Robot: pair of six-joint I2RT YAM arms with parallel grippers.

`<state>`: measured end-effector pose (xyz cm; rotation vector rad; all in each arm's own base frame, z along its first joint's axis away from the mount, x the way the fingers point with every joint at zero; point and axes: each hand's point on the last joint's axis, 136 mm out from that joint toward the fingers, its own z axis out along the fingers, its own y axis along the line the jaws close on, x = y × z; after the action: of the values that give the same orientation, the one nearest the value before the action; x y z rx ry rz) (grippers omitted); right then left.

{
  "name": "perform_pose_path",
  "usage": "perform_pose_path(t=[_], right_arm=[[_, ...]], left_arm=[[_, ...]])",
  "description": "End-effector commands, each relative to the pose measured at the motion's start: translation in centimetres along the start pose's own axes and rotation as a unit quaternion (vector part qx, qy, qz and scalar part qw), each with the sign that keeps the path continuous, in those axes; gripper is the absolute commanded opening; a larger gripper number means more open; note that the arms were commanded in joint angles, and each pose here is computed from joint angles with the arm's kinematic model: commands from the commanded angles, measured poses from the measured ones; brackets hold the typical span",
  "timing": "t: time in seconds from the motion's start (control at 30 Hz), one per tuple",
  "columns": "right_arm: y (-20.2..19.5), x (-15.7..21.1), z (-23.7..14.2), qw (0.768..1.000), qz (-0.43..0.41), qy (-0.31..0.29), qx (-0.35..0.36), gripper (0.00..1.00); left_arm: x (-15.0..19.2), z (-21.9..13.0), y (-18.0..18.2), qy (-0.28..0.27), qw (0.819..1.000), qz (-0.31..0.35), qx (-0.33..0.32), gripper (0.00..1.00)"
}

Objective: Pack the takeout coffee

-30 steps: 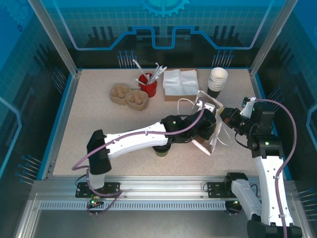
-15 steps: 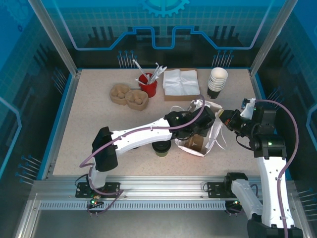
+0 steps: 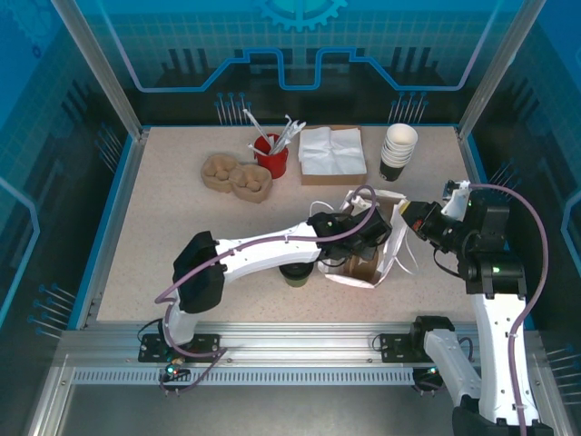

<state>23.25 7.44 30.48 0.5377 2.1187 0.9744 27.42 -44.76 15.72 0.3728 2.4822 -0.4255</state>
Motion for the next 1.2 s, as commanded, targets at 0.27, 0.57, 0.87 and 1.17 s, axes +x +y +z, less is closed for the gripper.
perform_pose_path(t=[0.27, 0.57, 0.87, 1.17], right_arm=[[1.7, 0.9, 0.3, 0.997, -0.043, 0.016, -0.059, 0.00], [1.9, 1.1, 0.2, 0.996, -0.059, 0.017, -0.068, 0.00], [2.0, 0.9, 0.6, 0.995, -0.062, 0.018, -0.072, 0.00], [1.9, 1.2, 0.6, 0.995, -0.068, 0.021, -0.074, 0.00]], left_arm=[[0.6, 3.7, 0.8, -0.005, 1.000, -0.011, 0.001, 0.25], [1.5, 6.3, 2.4, 0.006, 1.000, -0.012, -0.022, 0.20], [2.9, 8.7, 2.6, 0.027, 0.999, -0.011, -0.016, 0.20], [2.8, 9.6, 2.7, 0.029, 0.999, -0.018, 0.000, 0.21]])
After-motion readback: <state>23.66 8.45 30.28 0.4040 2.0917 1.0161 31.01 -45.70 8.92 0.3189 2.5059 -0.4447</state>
